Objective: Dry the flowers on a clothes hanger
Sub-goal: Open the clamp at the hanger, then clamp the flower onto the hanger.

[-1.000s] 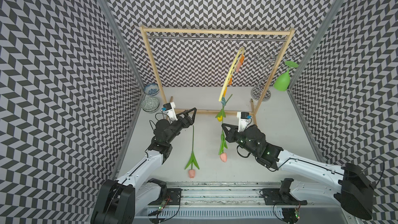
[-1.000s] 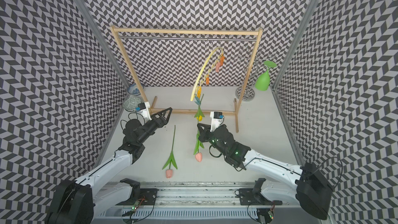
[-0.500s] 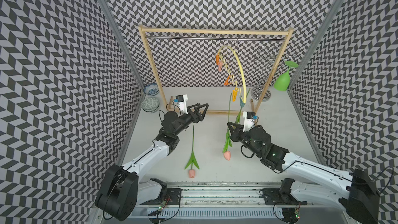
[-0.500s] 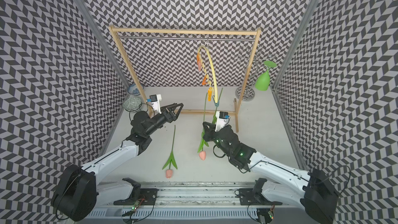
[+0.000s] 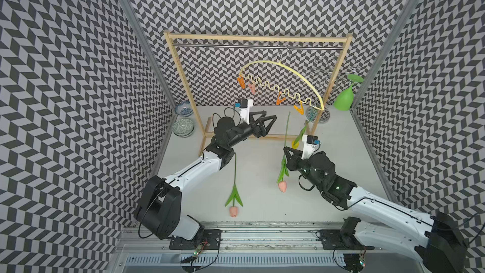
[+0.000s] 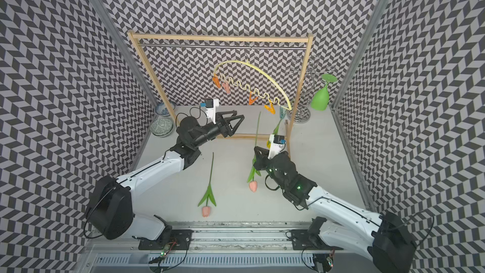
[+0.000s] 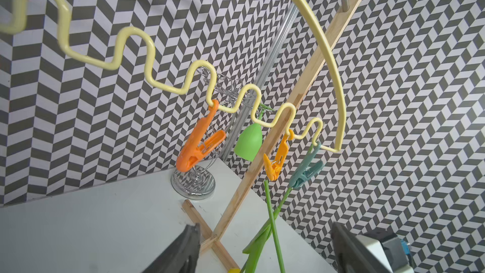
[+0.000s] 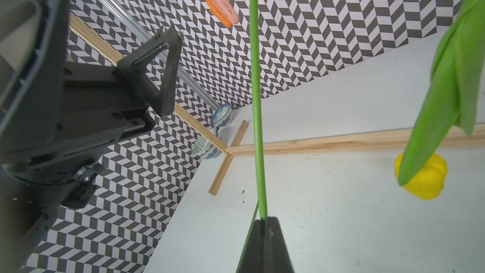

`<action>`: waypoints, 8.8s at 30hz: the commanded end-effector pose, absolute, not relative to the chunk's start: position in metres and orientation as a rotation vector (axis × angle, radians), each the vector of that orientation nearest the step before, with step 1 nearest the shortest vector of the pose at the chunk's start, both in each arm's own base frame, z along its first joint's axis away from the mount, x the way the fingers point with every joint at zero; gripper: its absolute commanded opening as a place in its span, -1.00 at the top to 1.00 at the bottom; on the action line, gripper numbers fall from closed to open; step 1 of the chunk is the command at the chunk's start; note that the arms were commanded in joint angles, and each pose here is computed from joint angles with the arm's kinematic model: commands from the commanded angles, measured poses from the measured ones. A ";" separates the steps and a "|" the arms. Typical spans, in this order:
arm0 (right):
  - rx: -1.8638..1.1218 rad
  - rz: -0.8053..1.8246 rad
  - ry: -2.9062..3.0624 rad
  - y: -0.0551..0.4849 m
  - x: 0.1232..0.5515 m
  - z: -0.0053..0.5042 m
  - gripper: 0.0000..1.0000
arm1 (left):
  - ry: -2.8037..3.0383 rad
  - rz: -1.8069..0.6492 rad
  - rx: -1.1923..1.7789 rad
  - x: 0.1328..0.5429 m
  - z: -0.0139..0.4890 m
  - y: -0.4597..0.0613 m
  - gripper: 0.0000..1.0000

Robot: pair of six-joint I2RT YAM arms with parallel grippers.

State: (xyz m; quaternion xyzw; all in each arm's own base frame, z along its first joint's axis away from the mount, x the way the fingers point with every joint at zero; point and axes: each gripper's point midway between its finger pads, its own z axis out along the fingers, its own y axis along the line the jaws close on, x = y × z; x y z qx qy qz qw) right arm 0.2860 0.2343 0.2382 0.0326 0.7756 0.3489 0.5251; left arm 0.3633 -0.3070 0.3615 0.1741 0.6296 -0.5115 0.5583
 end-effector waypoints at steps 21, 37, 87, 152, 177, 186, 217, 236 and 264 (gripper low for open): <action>0.135 0.760 1.800 0.188 0.305 0.244 1.00 | 1.503 -1.291 0.511 0.389 0.355 -0.382 -0.67; 0.129 0.792 1.767 0.192 0.312 0.267 1.00 | 1.493 -1.276 0.504 0.389 0.371 -0.394 -0.48; 0.116 0.891 1.752 0.209 0.316 0.282 1.00 | 1.592 -1.135 0.343 0.401 0.378 -0.376 -0.23; 0.153 0.796 1.753 0.191 0.317 0.282 1.00 | 1.507 -1.154 0.486 0.408 0.378 -0.409 -0.22; 0.138 0.803 1.762 0.195 0.318 0.280 1.00 | 1.578 -1.097 0.413 0.417 0.373 -0.400 -0.22; 0.155 0.781 1.785 0.193 0.321 0.273 1.00 | 1.583 -1.080 0.389 0.413 0.377 -0.392 -0.22; 0.121 0.834 1.790 0.205 0.322 0.278 1.00 | 1.567 -1.121 0.405 0.400 0.381 -0.386 0.16; 0.143 0.883 1.826 0.217 0.329 0.273 1.00 | 1.577 -1.144 0.415 0.404 0.377 -0.394 0.57; 0.115 0.921 1.797 0.229 0.343 0.310 1.00 | 1.596 -1.122 0.420 0.412 0.361 -0.388 0.53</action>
